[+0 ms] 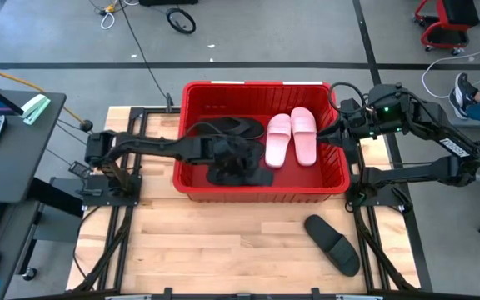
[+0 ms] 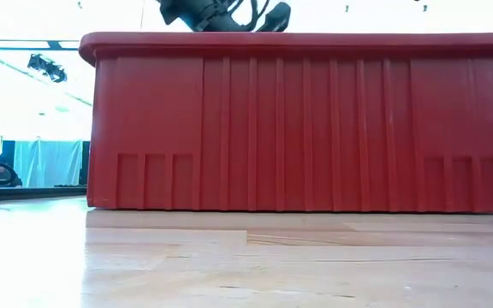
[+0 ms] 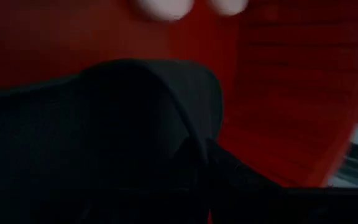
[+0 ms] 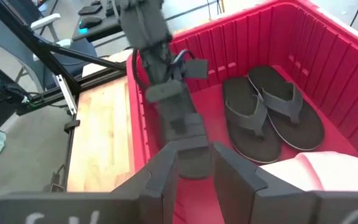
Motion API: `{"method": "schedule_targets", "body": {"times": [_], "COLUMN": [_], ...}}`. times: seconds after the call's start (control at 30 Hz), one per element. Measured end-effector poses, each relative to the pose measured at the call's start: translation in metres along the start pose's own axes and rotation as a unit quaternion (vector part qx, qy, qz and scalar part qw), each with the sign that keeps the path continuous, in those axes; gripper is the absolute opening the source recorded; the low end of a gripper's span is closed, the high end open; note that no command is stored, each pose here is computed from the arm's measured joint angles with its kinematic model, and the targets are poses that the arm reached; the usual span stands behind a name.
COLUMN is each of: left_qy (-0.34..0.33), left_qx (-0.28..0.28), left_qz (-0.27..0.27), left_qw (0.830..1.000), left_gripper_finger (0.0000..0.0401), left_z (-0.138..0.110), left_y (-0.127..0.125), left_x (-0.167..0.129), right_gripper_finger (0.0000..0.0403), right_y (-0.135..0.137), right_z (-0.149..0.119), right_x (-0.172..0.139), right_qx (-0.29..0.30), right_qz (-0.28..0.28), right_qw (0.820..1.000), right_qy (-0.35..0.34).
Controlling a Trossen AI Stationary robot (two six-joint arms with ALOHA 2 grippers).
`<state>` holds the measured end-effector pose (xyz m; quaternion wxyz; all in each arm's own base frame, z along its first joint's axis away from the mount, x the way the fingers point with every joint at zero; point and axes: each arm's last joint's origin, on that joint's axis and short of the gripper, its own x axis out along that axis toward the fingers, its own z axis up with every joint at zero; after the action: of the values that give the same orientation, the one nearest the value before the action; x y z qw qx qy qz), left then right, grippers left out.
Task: Pick and place slides into bin
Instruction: Put the black slides into the red bin
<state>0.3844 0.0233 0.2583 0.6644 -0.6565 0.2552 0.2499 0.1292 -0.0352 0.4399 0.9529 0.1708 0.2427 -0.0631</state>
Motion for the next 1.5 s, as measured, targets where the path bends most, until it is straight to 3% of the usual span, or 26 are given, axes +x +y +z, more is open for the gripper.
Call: {"method": "schedule_targets", "body": {"times": [0.27, 0.53, 0.67, 0.83, 1.0, 1.13, 1.5], "left_qy": [0.003, 0.004, 0.008, 0.015, 0.014, 0.013, 0.007], "left_qx": [-0.021, -0.05, -0.084, -0.088, -0.047, -0.049, -0.077], "left_qz": [0.007, 0.066, 0.041, 0.019, 0.02, 0.017, -0.082], "left_qw": [1.0, 0.997, 0.996, 0.996, 0.999, 0.999, 0.994], "left_gripper_finger": [0.0012, 0.0012, 0.0013, 0.0048, 0.0088, 0.0127, 0.0217], "left_z": [-0.003, -0.01, -0.013, -0.012, -0.009, -0.005, 0.021], "left_y": [0.017, 0.058, 0.078, 0.091, 0.092, 0.091, 0.071], "left_x": [0.009, 0.024, 0.033, 0.037, 0.037, 0.035, 0.023], "right_gripper_finger": [0.0101, 0.0101, 0.0101, 0.0101, 0.0101, 0.0101, 0.0101], "right_y": [0.0, 0.0, 0.0, 0.0, 0.0, 0.0, 0.0], "right_z": [0.0, 0.0, 0.0, 0.0, 0.0, 0.0, 0.0], "right_x": [0.0, 0.0, 0.0, 0.0, 0.0, 0.0, 0.0], "right_qx": [-0.001, -0.001, -0.001, -0.001, -0.001, -0.001, 0.004], "right_qz": [0.0, 0.0, -0.001, 0.0, 0.0, 0.0, 0.0], "right_qw": [1.0, 1.0, 1.0, 1.0, 1.0, 1.0, 1.0], "right_qy": [0.0, 0.0, 0.0, 0.001, 0.001, 0.001, 0.001]}}
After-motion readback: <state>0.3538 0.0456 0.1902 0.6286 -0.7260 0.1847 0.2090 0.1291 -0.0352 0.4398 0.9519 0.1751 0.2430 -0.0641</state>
